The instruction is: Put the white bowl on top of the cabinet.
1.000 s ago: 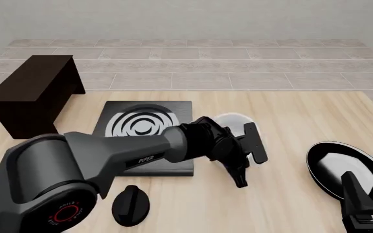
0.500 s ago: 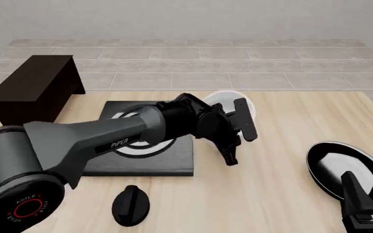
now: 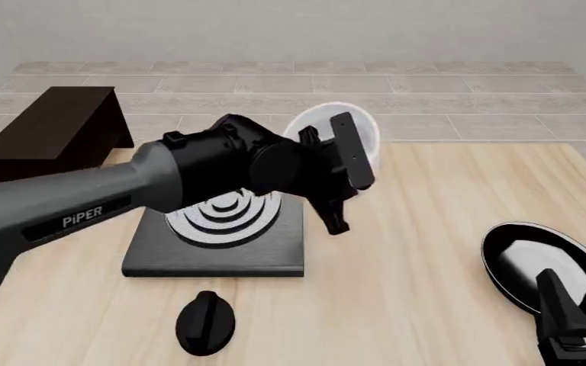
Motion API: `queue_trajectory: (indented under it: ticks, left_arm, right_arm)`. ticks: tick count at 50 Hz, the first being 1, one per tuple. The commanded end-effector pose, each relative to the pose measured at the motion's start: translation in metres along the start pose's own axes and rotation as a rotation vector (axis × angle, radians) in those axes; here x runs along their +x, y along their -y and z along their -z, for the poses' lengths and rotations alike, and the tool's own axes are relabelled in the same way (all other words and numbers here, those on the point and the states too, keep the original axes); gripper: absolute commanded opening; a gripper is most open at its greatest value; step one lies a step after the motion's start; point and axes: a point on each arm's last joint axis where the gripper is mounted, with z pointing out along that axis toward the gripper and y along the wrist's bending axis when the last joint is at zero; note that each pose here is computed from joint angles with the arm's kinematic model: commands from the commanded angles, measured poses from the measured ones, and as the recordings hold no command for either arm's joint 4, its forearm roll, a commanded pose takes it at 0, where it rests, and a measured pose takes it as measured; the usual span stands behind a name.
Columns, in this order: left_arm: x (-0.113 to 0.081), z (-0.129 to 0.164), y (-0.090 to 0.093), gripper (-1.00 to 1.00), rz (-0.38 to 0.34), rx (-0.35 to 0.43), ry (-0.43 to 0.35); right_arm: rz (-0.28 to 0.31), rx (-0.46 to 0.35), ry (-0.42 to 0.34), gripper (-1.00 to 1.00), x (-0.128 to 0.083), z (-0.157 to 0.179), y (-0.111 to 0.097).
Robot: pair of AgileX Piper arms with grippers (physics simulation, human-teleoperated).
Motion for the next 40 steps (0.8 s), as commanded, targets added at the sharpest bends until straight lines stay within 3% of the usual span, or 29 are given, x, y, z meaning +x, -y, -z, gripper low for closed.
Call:
queue_trajectory:
  ticks: [1,8,19,24,32,35,37,40]
  left_arm:
    - [0.013,0.046,-0.032,-1.00,0.023,-0.120,0.037]
    - [0.017,0.073,-0.060,-1.00,0.113,-0.189,0.042]
    - [0.032,0.100,-0.083,-1.00,0.150,-0.261,0.025]
    - [0.039,0.113,-0.099,-1.00,0.205,-0.308,0.028]
    - [0.080,0.123,-0.136,-1.00,0.276,-0.414,-0.039]
    - [0.090,0.136,-0.158,-1.00,0.362,-0.469,-0.047]
    - [0.096,0.139,-0.161,-1.00,0.362,-0.483,-0.055]
    - [0.114,0.145,-0.176,-1.00,0.418,-0.533,-0.074]
  right_arm:
    - [0.003,0.001,0.001,1.00,0.000,0.000,0.000]
    - [0.003,0.003,0.003,1.00,0.000,0.000,0.000]
    - [0.006,0.003,0.002,1.00,0.000,0.000,0.000]
    - [0.007,0.005,0.003,1.00,0.000,0.000,0.000]
    - [0.006,0.005,0.002,1.00,0.000,0.000,0.000]
    - [0.008,0.004,0.002,1.00,0.000,0.000,0.000]
    - [0.009,0.004,0.001,1.00,0.000,0.000,0.000]
    - [0.009,0.004,0.001,1.00,0.000,0.000,0.000]
